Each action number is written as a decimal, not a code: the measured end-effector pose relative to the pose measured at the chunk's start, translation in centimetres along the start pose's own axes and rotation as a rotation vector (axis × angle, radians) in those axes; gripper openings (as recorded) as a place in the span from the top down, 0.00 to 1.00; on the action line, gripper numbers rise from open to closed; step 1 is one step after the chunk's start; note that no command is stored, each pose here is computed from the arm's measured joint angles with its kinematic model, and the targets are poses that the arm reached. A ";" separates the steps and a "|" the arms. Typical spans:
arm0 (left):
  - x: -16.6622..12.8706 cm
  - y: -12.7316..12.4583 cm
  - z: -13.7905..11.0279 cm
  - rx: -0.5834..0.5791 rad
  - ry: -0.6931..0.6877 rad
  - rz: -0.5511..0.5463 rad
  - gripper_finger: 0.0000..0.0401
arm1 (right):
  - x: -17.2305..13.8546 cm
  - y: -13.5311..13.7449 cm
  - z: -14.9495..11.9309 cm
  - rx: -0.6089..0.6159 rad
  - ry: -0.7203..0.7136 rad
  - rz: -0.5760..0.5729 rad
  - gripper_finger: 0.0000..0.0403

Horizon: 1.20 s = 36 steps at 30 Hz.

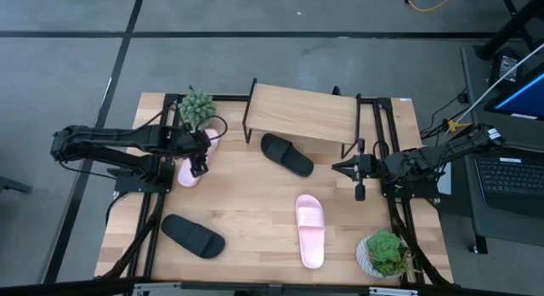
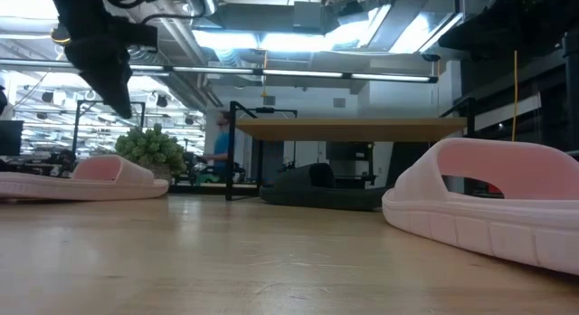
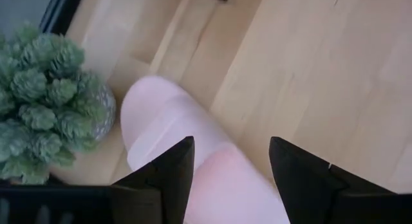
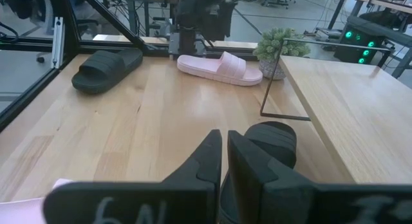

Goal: Pick and place slides into the shelf
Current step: Put the top pink slipper on the shelf

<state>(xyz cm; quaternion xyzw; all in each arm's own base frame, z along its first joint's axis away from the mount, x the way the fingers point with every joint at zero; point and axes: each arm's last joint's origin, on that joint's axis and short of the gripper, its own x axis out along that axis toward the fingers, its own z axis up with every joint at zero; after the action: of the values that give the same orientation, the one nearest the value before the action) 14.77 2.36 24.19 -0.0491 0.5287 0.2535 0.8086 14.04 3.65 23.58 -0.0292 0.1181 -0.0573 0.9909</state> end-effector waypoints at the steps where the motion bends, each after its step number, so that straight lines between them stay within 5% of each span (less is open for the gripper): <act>1: 0.2 -0.1 0.0 0.007 0.019 0.006 0.52 | 0.0 0.0 0.0 -0.001 0.003 0.000 0.93; 15: 4.6 -1.7 0.5 0.182 0.313 0.126 0.52 | 1.0 0.5 -0.7 -0.034 0.068 -0.003 0.93; 25: 6.2 -1.7 0.9 0.207 0.344 0.256 0.52 | 1.2 0.5 -0.9 -0.040 0.080 -0.003 0.93; 36: 7.0 -1.1 1.1 0.176 0.382 0.271 0.52 | 1.2 0.5 -0.9 -0.042 0.083 -0.003 0.93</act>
<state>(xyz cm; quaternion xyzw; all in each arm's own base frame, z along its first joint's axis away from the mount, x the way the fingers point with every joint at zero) 18.36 4.28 18.34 0.0459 0.6935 0.2987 0.6540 15.02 4.00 22.41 -0.0478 0.1603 -0.0577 0.9842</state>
